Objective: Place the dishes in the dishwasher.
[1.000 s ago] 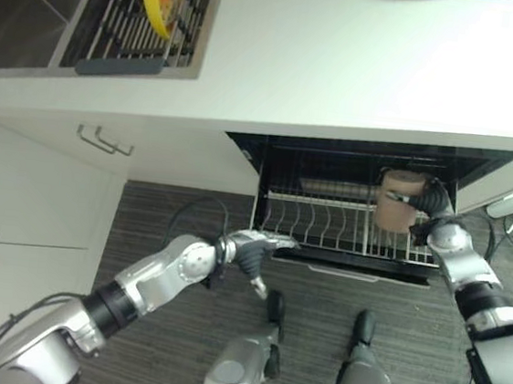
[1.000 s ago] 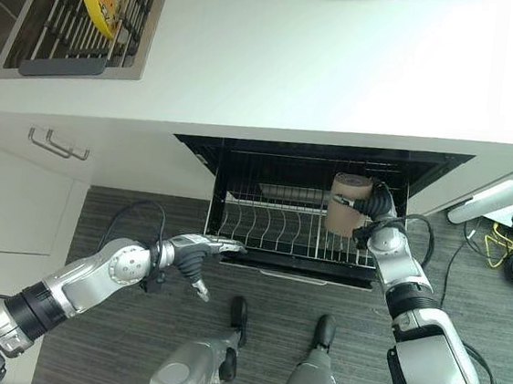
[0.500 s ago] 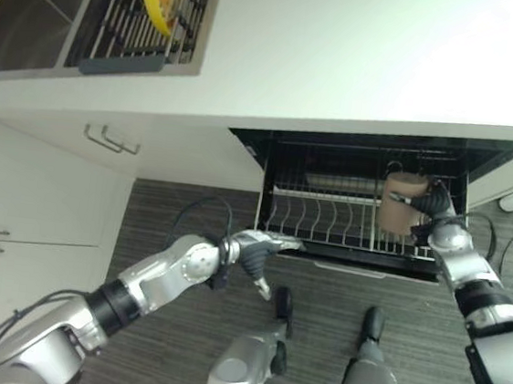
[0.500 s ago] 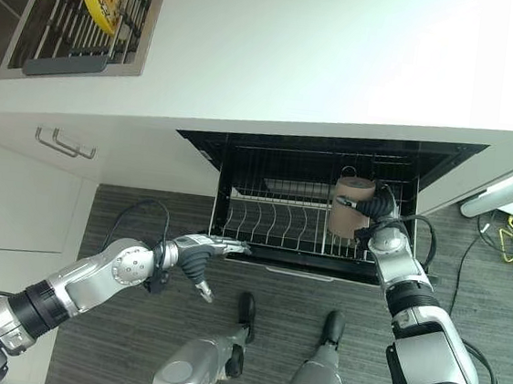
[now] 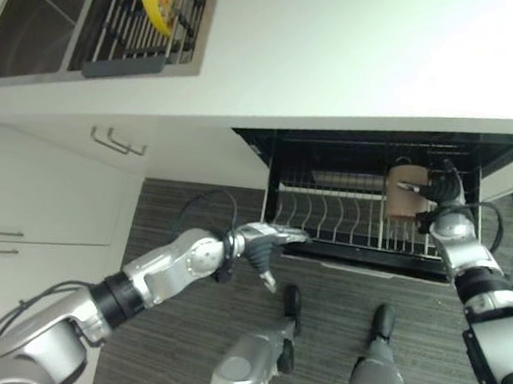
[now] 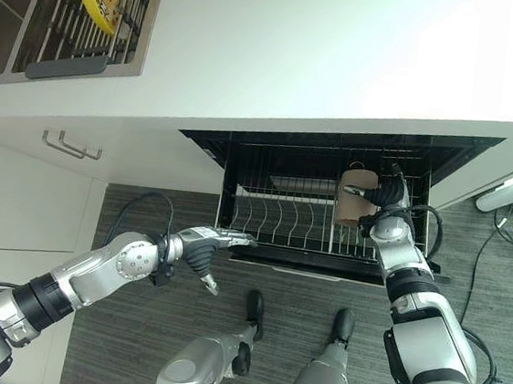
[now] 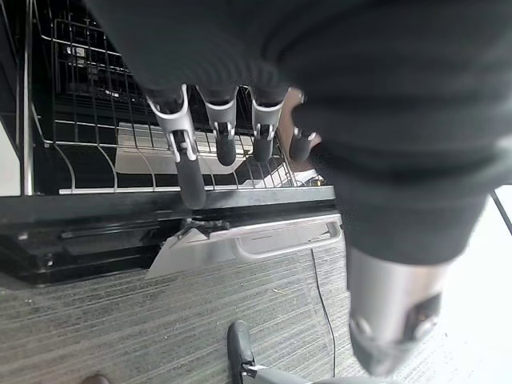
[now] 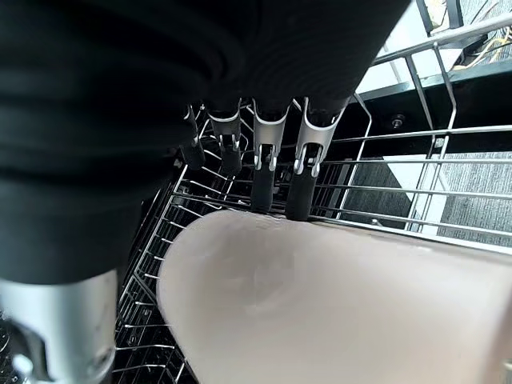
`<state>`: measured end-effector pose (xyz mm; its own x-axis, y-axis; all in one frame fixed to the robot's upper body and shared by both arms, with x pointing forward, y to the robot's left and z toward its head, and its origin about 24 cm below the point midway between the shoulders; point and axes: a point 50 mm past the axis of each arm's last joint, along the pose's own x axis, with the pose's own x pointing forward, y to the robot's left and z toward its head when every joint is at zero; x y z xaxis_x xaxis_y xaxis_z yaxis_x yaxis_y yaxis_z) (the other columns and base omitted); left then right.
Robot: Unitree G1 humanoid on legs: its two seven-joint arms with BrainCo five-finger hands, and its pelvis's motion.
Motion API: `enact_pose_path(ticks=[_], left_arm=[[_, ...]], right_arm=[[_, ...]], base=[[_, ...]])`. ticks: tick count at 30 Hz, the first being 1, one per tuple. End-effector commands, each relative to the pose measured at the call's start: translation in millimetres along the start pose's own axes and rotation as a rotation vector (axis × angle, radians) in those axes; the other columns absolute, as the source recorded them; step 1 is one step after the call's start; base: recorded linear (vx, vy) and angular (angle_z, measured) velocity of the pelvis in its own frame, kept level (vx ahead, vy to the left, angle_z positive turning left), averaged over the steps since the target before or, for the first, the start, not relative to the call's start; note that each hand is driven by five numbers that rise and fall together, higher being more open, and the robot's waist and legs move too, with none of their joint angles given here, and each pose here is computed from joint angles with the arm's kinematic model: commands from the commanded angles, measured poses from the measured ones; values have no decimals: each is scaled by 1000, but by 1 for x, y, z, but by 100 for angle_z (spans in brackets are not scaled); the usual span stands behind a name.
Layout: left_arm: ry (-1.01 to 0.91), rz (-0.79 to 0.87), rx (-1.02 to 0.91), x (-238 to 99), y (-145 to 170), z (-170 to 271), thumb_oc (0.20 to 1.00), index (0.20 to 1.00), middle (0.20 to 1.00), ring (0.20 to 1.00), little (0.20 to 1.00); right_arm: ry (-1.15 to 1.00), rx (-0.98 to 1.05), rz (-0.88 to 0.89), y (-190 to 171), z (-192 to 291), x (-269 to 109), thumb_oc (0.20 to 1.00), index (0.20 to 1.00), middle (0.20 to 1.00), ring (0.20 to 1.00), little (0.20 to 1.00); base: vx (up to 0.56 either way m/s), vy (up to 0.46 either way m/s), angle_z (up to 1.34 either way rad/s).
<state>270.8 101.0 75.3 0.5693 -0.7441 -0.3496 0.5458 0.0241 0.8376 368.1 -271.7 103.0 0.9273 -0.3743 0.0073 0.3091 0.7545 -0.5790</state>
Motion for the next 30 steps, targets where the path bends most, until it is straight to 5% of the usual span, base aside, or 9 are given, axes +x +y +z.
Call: enact_pose_path(ticks=[1,9,13,19,25,30], left_arm=[[-71,32,24,2,8,14,1000,1000,1000,1000,1000],[-53,33,15,2,-2,12,1000,1000,1000,1000,1000],[-31,36,-24,1,-15,11,1000,1000,1000,1000,1000],[29,80,-120,-3,-32,4,1000,1000,1000,1000,1000],[155,196,-236,-19,-55,-15,1000,1000,1000,1000,1000],[169,499,-281,-45,-45,-26,1000,1000,1000,1000,1000]], right_arm=[[-47,13,-76,-8,19,7,1000,1000,1000,1000,1000],[-81,113,-129,-9,22,3,1000,1000,1000,1000,1000],[-53,437,-222,-4,21,-7,1000,1000,1000,1000,1000],[-154,654,-254,6,26,-40,1000,1000,1000,1000,1000],[-308,787,-188,-1,13,-103,1000,1000,1000,1000,1000],[-497,772,-56,-19,20,-137,1000,1000,1000,1000,1000]], base=[[0,0,0],[11,-1,0],[76,33,-4],[87,43,-8],[68,33,-18],[-4,-65,-13]])
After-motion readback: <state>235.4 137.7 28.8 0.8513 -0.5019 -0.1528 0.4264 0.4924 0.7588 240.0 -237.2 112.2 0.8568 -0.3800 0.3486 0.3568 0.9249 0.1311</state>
